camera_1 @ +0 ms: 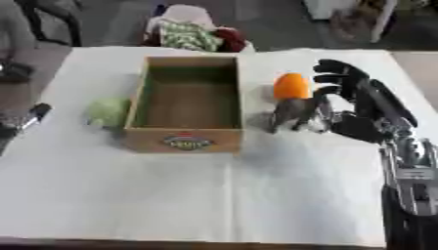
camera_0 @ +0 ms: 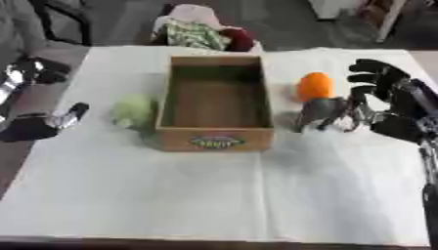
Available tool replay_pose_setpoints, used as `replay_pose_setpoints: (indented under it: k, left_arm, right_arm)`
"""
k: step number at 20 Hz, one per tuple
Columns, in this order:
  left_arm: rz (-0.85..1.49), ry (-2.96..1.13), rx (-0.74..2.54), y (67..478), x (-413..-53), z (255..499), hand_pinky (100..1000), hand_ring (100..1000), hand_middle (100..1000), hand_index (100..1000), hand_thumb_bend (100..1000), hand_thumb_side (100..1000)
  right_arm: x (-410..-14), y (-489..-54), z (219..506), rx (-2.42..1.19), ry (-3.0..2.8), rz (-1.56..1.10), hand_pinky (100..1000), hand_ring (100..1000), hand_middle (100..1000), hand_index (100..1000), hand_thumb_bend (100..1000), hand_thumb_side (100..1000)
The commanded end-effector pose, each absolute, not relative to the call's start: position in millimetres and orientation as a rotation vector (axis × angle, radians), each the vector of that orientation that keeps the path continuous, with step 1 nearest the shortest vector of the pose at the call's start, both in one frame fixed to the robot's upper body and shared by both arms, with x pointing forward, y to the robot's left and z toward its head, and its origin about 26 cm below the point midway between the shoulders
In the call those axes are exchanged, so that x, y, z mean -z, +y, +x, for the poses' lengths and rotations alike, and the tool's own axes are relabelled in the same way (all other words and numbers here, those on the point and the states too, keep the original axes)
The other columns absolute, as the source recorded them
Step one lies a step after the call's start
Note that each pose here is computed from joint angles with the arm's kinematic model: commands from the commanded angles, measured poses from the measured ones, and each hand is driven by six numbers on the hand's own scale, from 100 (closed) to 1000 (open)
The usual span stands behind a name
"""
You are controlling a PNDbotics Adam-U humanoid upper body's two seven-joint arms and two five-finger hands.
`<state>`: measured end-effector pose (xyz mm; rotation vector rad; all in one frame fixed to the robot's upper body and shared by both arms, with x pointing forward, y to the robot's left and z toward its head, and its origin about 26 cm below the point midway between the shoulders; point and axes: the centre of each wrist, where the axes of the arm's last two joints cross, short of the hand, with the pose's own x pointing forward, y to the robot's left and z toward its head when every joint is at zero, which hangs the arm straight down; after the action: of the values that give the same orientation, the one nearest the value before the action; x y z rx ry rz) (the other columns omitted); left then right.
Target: Pick up objects on the table and place them in the box.
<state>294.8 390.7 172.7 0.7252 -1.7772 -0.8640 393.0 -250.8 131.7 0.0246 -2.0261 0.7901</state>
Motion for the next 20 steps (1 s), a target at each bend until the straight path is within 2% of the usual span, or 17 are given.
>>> replay_pose_setpoints:
  k: [1, 6, 9, 14, 20]
  left_arm:
    - [0.816, -1.753, 0.974, 401.0, -191.1, 298.5, 803, 750, 723, 803, 469, 232]
    - [0.859, -1.716, 1.085, 409.9, -197.1, 305.5, 799, 749, 723, 803, 485, 249]
    - [0.873, -1.684, 1.156, 412.8, -201.8, 311.8, 787, 745, 717, 803, 522, 289]
    - [0.873, -1.605, 1.266, 416.4, -206.7, 335.4, 783, 745, 717, 803, 540, 314]
    - [0.81, -1.537, 1.387, 409.7, -191.3, 364.6, 781, 750, 723, 806, 568, 344]
  right_arm:
    - [-141.1, -253.4, 393.4, -0.821, -2.044, -0.001, 801, 848, 843, 920, 100, 156]
    - [-140.1, -252.7, 393.7, -0.827, -2.041, 0.002, 801, 848, 843, 920, 100, 155]
    - [-139.6, -251.0, 394.0, -0.836, -2.039, 0.008, 801, 848, 843, 920, 100, 153]
    - [-139.1, -249.8, 394.9, -0.845, -2.037, 0.013, 801, 848, 841, 920, 100, 154]
    - [-139.1, -248.8, 396.0, -0.852, -2.037, 0.019, 801, 847, 840, 920, 100, 157]
